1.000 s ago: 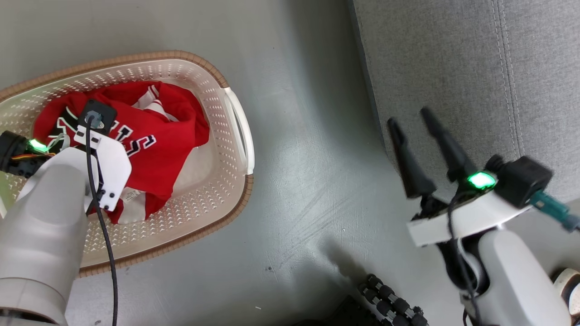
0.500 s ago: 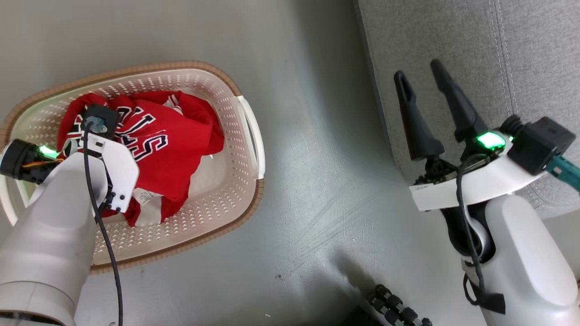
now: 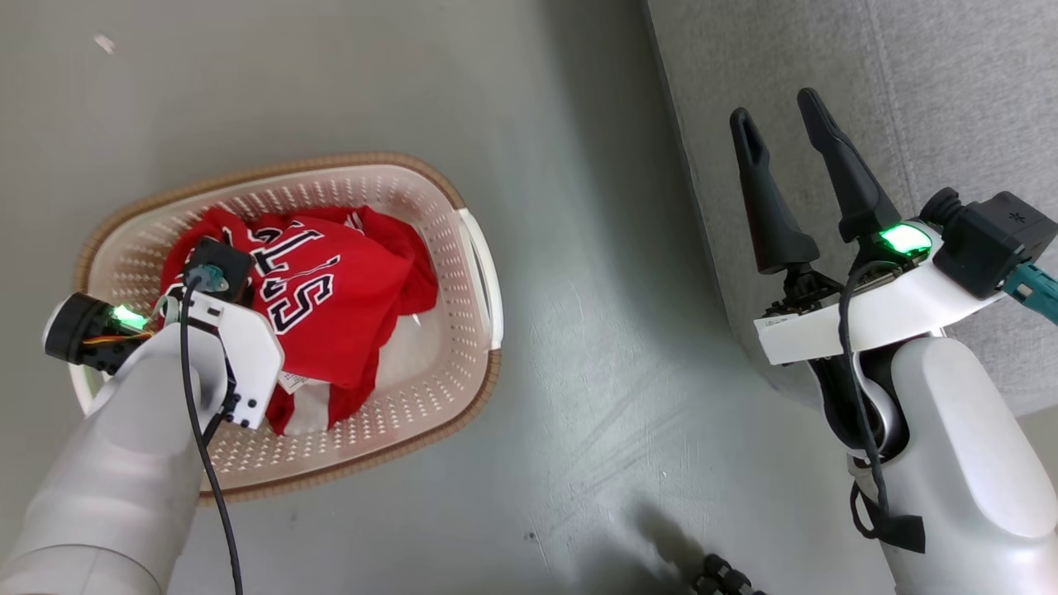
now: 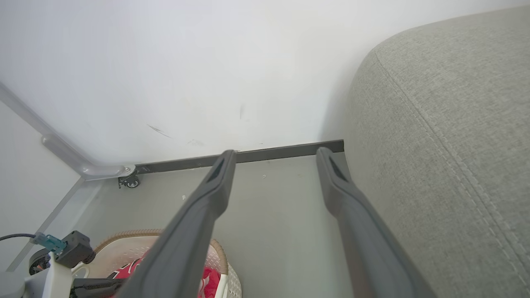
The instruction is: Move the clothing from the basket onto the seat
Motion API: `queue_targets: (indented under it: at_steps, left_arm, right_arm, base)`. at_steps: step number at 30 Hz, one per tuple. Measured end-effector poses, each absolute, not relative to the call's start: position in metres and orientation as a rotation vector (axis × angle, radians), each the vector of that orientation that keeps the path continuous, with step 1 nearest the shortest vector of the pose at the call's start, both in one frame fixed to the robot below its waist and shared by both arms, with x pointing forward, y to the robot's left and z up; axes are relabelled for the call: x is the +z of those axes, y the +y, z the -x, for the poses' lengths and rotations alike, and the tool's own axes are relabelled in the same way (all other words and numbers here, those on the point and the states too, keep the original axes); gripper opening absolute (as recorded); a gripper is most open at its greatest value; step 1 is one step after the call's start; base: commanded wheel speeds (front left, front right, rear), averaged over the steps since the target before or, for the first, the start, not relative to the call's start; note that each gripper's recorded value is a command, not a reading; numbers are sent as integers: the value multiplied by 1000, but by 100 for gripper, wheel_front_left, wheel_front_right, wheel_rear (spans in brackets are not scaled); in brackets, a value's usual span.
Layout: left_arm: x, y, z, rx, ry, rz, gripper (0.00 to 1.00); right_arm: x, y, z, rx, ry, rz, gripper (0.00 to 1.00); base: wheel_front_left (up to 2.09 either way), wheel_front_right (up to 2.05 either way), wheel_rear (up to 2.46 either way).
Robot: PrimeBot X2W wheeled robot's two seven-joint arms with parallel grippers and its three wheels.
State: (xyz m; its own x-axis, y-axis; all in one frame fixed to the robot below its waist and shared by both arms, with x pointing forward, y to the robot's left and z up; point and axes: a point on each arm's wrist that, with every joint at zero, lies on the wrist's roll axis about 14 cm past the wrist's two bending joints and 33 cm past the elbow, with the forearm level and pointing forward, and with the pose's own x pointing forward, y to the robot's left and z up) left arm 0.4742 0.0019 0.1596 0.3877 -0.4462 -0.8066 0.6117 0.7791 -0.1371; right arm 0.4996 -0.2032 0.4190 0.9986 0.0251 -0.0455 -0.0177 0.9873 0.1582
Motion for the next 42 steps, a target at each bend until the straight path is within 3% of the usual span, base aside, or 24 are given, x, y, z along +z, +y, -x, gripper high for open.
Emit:
queue_targets:
  at_steps: [16, 27, 35, 42]
  left_arm:
    - [242, 1, -491, -664, 680, -166, 0]
    - [320, 7, -510, -536, 496, -46, 0]
    - [425, 9, -534, -484, 200, -1, 0]
    - [491, 22, -526, -436, 16, 58, 0]
  right_arm:
    - [466, -199, -490, 35, -41, -156, 100]
    - [482, -193, -459, 39, -44, -158, 100]
    - [493, -185, -435, 51, -54, -169, 100]
    - [499, -177, -418, 69, -60, -169, 100]
  base:
    - [0, 0, 0]
    - [0, 0, 0]
    - [0, 0, 0]
    - [0, 0, 0]
